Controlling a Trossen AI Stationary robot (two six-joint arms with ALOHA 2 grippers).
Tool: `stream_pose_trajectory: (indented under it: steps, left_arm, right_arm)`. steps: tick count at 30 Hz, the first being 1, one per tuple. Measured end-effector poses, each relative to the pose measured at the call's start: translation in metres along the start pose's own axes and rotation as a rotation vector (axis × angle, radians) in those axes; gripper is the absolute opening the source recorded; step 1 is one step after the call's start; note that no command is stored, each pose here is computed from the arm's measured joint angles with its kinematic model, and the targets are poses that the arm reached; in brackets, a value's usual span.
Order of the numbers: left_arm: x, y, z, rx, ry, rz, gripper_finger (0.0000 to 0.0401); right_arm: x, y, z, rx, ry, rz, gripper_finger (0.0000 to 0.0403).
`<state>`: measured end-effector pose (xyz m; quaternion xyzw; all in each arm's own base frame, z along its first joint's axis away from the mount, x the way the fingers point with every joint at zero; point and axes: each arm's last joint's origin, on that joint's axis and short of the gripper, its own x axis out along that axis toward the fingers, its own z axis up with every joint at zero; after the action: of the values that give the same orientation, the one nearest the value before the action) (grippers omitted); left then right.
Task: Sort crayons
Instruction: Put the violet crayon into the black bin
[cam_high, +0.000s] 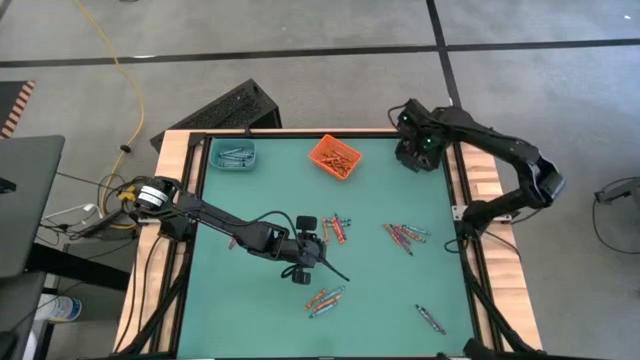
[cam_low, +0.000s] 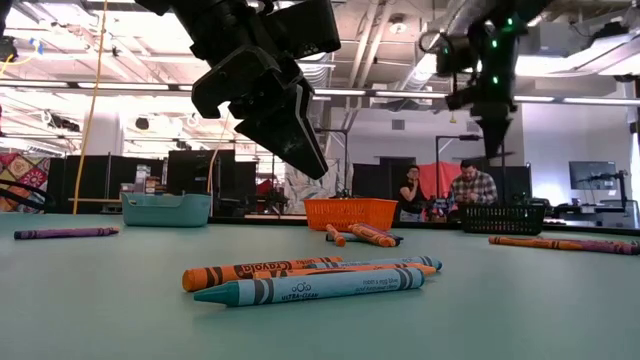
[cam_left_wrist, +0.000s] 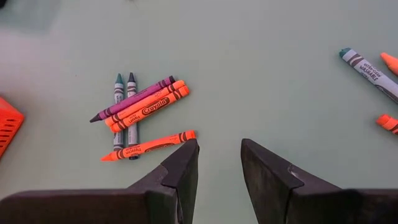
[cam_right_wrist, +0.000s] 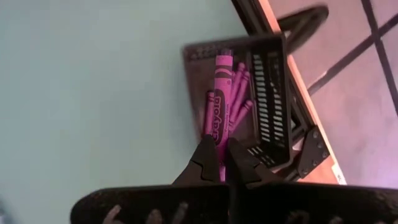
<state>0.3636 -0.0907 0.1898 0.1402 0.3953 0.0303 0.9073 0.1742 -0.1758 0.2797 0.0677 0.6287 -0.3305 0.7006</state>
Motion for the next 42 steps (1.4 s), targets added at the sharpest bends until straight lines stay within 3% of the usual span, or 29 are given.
stream_pose_trajectory:
  steps: [16, 28, 42]
  left_arm:
    - [0.000, 0.000, 0.000, 0.000, 0.000, 0.000, 0.0112]
    - [0.000, 0.000, 0.000, 0.000, 0.000, 0.000, 0.0112]
    - [0.000, 0.000, 0.000, 0.000, 0.000, 0.000, 0.0112]
  right_arm:
    - [0.062, -0.047, -0.029, 0.129, -0.022, -0.004, 0.0000]
    - [0.065, -0.052, -0.033, 0.159, -0.048, 0.048, 0.0019]
    - [0.065, -0.053, -0.032, 0.188, -0.058, 0.042, 0.0088]
